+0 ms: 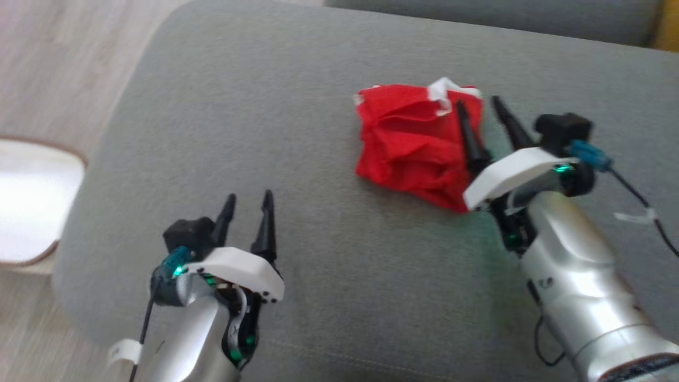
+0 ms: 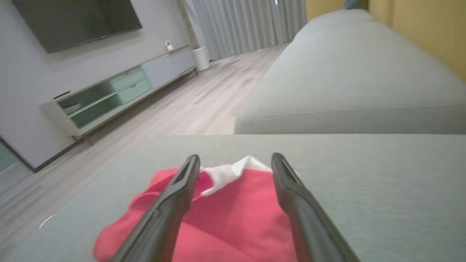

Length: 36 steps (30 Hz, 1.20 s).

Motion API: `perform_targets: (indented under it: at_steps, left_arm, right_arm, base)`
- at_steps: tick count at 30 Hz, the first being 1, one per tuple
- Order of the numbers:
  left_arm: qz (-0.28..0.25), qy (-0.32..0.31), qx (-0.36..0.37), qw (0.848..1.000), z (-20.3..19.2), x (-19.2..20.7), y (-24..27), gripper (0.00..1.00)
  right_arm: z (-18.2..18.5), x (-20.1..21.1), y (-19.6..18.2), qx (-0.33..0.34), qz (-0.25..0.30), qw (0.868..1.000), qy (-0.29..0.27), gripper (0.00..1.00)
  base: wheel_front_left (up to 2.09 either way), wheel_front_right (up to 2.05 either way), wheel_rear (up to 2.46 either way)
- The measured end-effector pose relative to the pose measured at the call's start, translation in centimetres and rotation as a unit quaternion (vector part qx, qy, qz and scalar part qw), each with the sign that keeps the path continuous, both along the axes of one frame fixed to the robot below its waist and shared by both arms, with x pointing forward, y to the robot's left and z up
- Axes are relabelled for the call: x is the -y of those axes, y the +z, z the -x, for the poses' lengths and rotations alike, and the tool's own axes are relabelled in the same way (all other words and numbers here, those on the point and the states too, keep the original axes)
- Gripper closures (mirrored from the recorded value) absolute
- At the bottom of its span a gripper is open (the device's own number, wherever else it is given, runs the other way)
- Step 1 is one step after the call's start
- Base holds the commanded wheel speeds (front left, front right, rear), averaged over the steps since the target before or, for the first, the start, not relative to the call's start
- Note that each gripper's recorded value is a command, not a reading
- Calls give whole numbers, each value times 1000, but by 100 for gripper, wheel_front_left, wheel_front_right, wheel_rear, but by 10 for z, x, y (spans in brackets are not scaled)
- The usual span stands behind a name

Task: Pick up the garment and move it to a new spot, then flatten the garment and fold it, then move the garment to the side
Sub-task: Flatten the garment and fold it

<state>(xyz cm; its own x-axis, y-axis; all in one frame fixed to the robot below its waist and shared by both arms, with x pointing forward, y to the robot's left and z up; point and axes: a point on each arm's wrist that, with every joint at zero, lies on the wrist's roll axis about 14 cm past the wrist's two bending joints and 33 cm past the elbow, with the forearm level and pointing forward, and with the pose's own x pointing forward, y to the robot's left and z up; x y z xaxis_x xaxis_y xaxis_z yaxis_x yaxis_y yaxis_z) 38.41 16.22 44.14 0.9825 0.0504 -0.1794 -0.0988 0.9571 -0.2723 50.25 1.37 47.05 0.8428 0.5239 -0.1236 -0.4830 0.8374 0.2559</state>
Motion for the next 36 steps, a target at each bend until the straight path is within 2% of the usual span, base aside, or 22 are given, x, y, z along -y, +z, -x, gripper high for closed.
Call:
perform_targets:
  at_steps: [5,9,13,25,36]
  left_arm:
    - [-22,-17,9,1000,-6,11,3,0]
    - [-34,-31,10,999,-6,19,2,0]
    - [-44,-38,16,998,-6,23,4,0]
    - [-59,-39,11,997,22,22,-1,0]
    - [-63,-41,14,997,23,23,0,0]
  right_arm:
    - [-5,65,13,34,3,996,-86,0]
    - [21,110,-6,25,26,990,-138,0]
    - [47,135,-17,19,39,985,-168,0]
    - [103,158,-30,-5,17,979,-204,0]
    - [105,151,-32,-8,13,981,-194,0]
  base:
    - [0,0,0]
    - [0,0,0]
    - [0,0,0]
    - [0,0,0]
    - [0,0,0]
